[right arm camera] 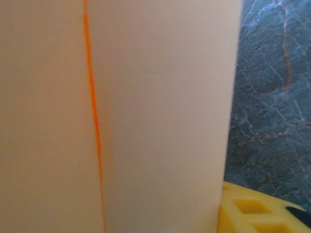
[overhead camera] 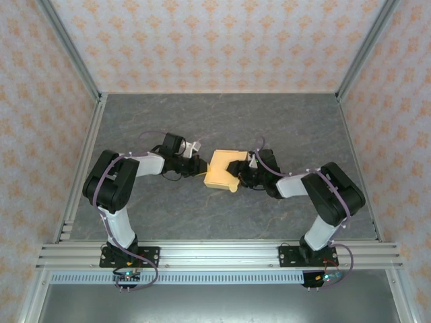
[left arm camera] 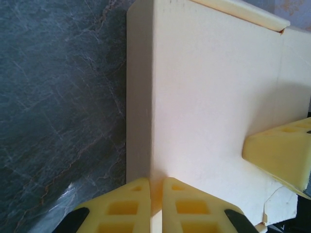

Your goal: Fold the paper box

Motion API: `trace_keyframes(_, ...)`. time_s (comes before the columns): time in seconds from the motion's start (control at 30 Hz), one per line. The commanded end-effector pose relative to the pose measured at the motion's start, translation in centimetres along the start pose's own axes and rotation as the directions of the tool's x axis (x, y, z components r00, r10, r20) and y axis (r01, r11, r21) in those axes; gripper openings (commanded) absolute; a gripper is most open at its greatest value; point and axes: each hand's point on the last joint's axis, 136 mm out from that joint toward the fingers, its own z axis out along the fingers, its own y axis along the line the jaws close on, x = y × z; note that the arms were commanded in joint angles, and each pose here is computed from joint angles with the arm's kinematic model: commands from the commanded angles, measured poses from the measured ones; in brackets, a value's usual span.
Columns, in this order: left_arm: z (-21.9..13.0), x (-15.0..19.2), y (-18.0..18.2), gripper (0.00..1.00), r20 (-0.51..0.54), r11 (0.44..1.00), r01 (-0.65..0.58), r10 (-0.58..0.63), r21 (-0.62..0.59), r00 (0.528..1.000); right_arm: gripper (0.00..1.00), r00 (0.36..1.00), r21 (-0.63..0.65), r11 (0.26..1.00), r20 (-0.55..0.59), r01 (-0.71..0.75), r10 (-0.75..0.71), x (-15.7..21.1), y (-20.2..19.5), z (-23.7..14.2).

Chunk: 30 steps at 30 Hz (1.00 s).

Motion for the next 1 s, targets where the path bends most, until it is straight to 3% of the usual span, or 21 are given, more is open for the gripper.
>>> trace_keyframes(0.0,0.9,2.8,4.4,0.1,-0.051,0.985,0.089,-0.097,-0.148,0.994,0.44,0.998,-0.049,0.998,0.048,0.05,-0.048,-0.6,2.2,-0.5)
trace_keyframes(0.17,0.5,2.4,4.0,0.18,-0.038,0.985,0.081,-0.088,-0.153,0.995,0.38,0.997,0.062,0.997,0.052,0.051,-0.054,-0.7,1.4,-1.2)
trace_keyframes(0.27,-0.2,1.8,3.8,0.31,-0.012,0.981,0.063,-0.067,-0.185,0.998,0.36,0.997,0.132,0.99,0.051,0.053,-0.06,-0.6,0.7,-1.9)
trace_keyframes(0.4,-2.7,0.2,3.5,0.47,0.087,0.957,0.015,0.011,-0.289,0.996,0.37,0.997,0.188,0.981,0.052,0.045,-0.056,-0.5,0.5,-2.8)
trace_keyframes(0.5,-5.6,-1.0,2.2,0.58,0.201,0.919,-0.069,0.158,-0.389,0.967,0.37,0.997,0.24,0.97,0.041,0.047,-0.059,-0.7,0.8,-3.8)
trace_keyframes(0.6,-7.4,-0.8,-1.3,0.68,0.256,0.829,-0.241,0.41,-0.505,0.875,0.37,0.997,0.289,0.955,0.014,0.066,-0.073,-1.2,1.7,-4.8)
trace_keyframes(0.73,-7.5,1.9,-6.9,0.77,0.243,0.64,-0.503,0.726,-0.58,0.643,0.37,0.998,0.333,0.94,-0.019,0.069,-0.066,-2.1,2.9,-5.9)
trace_keyframes(0.9,-6.6,5.3,-10.4,0.8,0.193,0.438,-0.696,0.894,-0.57,0.405,0.37,0.998,0.349,0.935,-0.047,0.06,-0.047,-2.7,4.0,-6.6)
trace_keyframes(0.97,-5.7,6.0,-11.1,0.8,0.134,0.351,-0.736,0.931,-0.579,0.339,0.37,0.998,0.337,0.94,-0.05,0.051,-0.036,-2.9,4.5,-6.5)
